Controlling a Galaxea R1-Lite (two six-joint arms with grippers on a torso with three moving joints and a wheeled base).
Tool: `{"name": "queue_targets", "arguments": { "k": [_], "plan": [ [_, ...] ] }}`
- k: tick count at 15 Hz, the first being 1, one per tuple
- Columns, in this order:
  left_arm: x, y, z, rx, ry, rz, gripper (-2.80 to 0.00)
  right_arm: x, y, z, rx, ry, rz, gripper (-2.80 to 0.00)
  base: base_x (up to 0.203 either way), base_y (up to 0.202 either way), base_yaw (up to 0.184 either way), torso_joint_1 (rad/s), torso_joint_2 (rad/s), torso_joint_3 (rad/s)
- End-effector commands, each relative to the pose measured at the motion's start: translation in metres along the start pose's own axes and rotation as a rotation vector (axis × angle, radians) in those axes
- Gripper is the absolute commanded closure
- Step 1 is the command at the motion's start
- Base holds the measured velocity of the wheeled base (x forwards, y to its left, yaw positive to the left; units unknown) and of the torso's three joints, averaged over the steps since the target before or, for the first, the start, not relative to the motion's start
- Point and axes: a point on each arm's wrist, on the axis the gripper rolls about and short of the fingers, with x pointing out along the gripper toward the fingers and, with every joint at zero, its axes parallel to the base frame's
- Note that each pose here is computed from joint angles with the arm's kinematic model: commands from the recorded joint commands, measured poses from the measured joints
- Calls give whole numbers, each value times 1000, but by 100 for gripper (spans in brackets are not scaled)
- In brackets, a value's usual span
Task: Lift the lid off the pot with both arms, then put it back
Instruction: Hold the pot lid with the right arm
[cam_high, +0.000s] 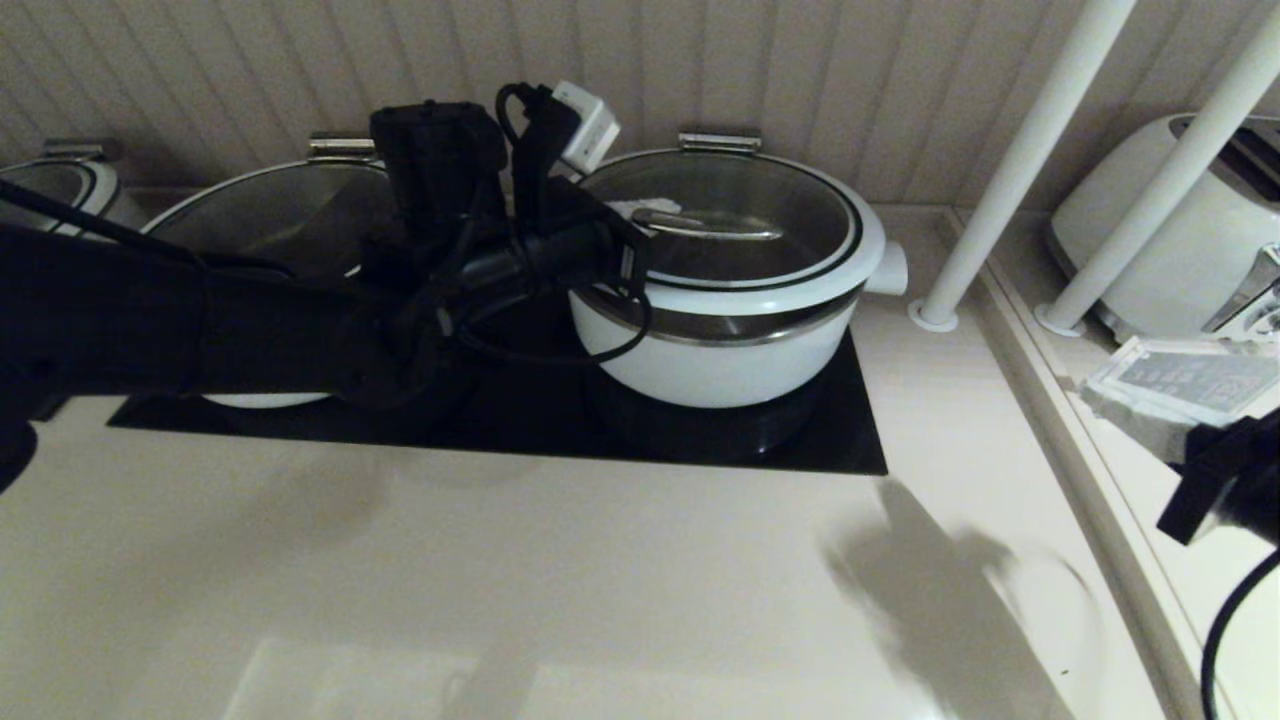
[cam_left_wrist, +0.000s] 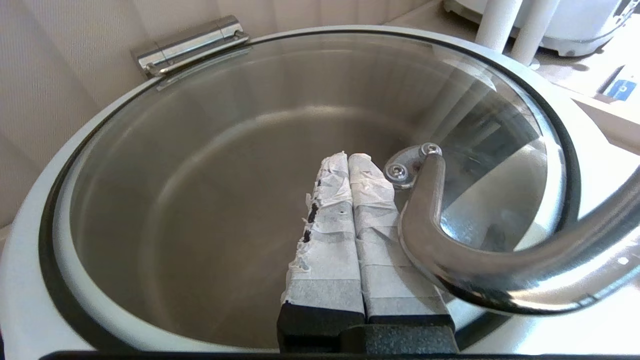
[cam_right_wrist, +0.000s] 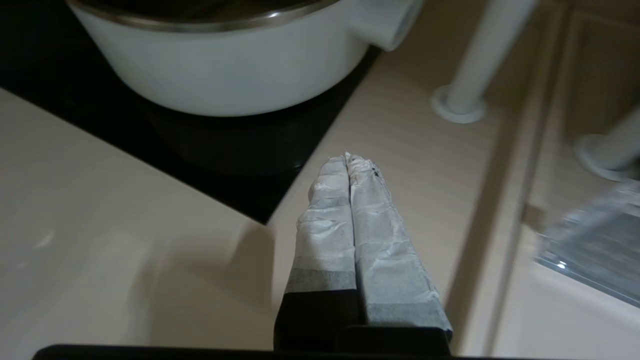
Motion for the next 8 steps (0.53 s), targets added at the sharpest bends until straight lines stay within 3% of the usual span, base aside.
{"name": "queue_targets", "arguments": {
  "k": [1, 8],
  "plan": [
    [4, 1, 2, 6, -16, 0, 0, 28, 3, -16, 13, 71, 44, 0, 0, 0, 0, 0, 0, 0],
    [15, -4, 8, 9, -49, -16, 0, 85, 23, -6, -5, 2, 159, 0, 0, 0, 0, 0, 0, 0]
  ]
}}
